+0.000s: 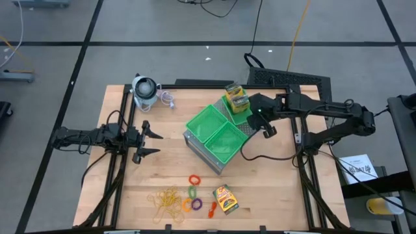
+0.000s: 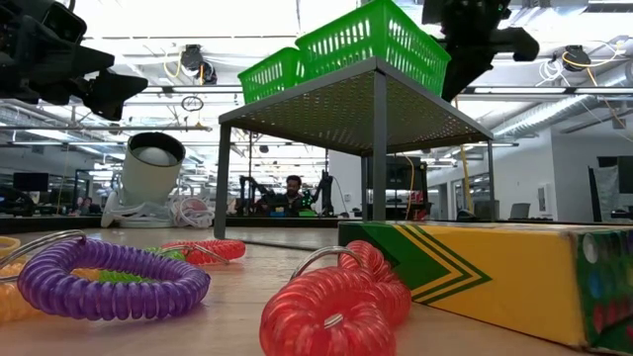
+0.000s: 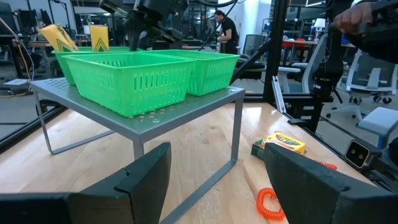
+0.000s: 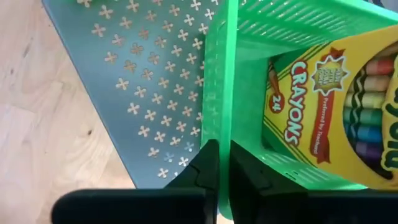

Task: Pick & Place Office Desk Supplies
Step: Adjust the top right green bin on the shelf

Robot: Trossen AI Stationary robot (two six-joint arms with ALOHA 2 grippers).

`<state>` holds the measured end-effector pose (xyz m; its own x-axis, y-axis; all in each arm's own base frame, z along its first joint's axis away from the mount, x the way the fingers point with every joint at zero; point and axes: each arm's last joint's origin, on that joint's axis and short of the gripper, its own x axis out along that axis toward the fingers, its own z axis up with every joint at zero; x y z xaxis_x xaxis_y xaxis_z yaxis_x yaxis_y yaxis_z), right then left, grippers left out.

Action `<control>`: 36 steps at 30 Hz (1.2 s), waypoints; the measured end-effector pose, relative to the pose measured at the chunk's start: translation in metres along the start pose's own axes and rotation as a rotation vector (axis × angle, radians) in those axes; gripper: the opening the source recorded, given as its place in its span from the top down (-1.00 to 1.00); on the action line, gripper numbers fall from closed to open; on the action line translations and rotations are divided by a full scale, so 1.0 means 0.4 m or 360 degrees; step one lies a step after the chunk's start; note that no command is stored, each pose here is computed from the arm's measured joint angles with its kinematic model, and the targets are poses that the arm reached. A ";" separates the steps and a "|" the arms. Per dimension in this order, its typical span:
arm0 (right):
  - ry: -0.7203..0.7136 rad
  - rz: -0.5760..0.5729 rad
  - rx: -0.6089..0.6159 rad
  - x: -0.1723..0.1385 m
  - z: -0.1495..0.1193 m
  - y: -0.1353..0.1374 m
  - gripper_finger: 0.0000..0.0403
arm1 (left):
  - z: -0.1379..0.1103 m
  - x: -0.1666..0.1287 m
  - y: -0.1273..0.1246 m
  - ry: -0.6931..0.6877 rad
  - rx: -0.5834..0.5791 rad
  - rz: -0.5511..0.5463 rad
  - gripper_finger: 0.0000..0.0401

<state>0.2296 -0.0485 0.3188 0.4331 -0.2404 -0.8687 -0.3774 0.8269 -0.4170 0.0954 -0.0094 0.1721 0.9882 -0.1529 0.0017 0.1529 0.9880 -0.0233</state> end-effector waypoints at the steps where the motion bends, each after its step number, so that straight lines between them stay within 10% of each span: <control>1: 0.0002 0.0005 -0.0015 0.000 0.000 0.001 0.97 | 0.000 0.000 0.000 0.0000 0.0000 0.0000 -0.32; 36: 0.0073 0.0062 -0.0184 -0.001 -0.011 0.010 0.88 | 0.000 0.000 0.000 -0.0001 0.0000 0.0000 -0.32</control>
<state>0.2245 -0.0474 0.3163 0.3796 -0.2344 -0.8950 -0.4861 0.7725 -0.4086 0.0954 -0.0094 0.1722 0.9882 -0.1531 0.0021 0.1531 0.9879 -0.0233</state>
